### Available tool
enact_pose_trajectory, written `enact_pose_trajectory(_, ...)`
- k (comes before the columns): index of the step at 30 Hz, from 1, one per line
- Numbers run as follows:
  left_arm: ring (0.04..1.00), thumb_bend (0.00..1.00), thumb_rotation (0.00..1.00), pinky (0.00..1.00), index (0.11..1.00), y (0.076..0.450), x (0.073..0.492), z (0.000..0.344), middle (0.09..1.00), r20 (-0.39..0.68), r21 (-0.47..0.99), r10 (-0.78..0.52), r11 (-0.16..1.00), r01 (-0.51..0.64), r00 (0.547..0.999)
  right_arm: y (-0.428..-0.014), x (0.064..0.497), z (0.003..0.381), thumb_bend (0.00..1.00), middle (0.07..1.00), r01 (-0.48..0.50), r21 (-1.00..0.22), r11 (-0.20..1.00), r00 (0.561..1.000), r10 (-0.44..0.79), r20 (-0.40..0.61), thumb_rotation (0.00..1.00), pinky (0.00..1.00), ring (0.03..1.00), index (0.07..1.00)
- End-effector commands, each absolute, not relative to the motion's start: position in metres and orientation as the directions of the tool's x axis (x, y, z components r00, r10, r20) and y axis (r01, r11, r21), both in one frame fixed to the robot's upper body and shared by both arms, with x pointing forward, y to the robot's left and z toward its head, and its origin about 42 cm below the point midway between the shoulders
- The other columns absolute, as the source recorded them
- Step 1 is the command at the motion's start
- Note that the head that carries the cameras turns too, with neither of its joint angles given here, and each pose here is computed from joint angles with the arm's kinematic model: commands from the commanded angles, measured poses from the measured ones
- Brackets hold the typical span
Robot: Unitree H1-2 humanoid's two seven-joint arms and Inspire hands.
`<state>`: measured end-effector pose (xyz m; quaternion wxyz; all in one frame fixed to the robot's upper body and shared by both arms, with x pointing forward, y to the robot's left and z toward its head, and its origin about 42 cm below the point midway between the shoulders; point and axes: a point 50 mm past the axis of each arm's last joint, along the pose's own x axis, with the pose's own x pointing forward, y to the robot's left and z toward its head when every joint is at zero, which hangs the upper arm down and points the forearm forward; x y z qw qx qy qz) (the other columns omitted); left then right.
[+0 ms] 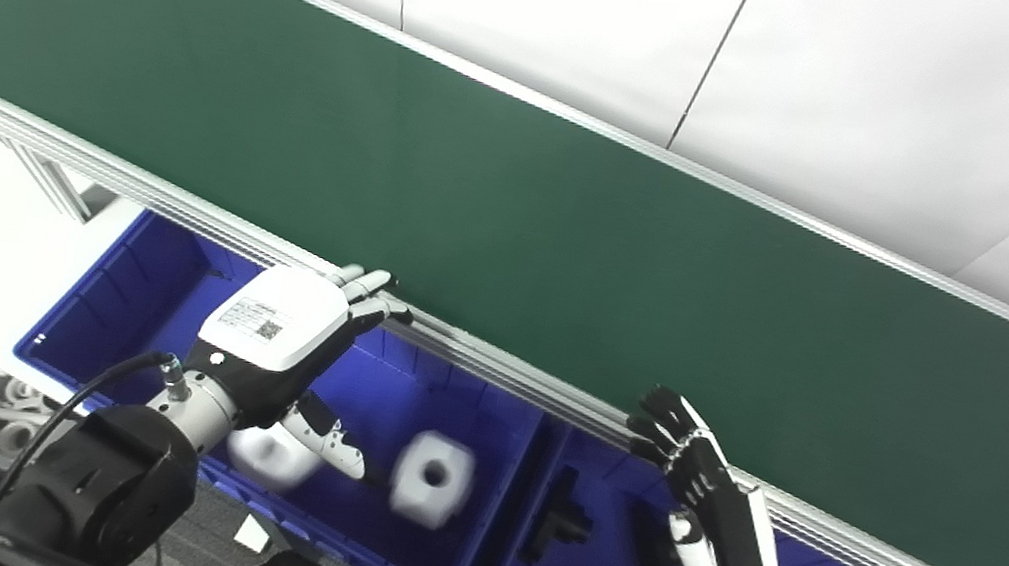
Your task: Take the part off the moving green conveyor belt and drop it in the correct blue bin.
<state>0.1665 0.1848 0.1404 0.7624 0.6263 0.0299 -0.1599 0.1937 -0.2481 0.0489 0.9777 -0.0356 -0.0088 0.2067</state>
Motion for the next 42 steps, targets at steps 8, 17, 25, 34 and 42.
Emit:
enact_pose_trajectory(8, 0.991, 1.00, 0.54, 1.00, 0.875, 0.178, 0.167, 0.149, 1.000, -0.111, 0.962, -0.223, 0.221, 0.161, 0.968, -0.248, 0.200, 0.059, 0.87, 0.864, -0.411, -0.076, 0.908, 0.908, 0.416, 0.056, 0.88, 0.78, 0.819, 0.879)
enact_pose_trajectory(17, 0.905, 0.84, 0.51, 0.87, 0.844, 0.138, 0.187, 0.168, 0.917, 0.080, 0.704, -0.339, 0.685, 0.188, 0.937, -0.240, 0.201, 0.056, 0.85, 0.860, -0.411, -0.116, 0.904, 0.905, 0.420, 0.066, 0.90, 0.75, 0.812, 0.879)
enact_pose_trajectory(25, 0.947, 0.78, 0.65, 0.90, 0.897, 0.097, 0.227, 0.146, 0.944, 0.072, 0.237, -0.429, 0.884, 0.403, 0.900, -0.217, 0.195, 0.053, 0.84, 0.862, -0.384, -0.138, 0.913, 0.915, 0.396, 0.073, 0.91, 0.75, 0.815, 0.876)
enact_pose_trajectory(34, 0.955, 0.80, 0.68, 0.92, 0.889, 0.097, 0.245, 0.084, 0.939, -0.034, 0.101, -0.505, 0.857, 0.506, 0.862, -0.194, 0.185, 0.048, 0.83, 0.877, -0.372, -0.109, 0.922, 0.925, 0.377, 0.037, 0.90, 0.76, 0.829, 0.892)
enact_pose_trajectory(42, 0.978, 0.79, 0.72, 0.96, 0.914, 0.121, 0.229, 0.068, 0.963, -0.084, 0.074, -0.554, 0.826, 0.559, 0.828, -0.187, 0.181, 0.043, 0.83, 0.886, -0.355, -0.086, 0.931, 0.933, 0.358, 0.025, 0.88, 0.78, 0.832, 0.893)
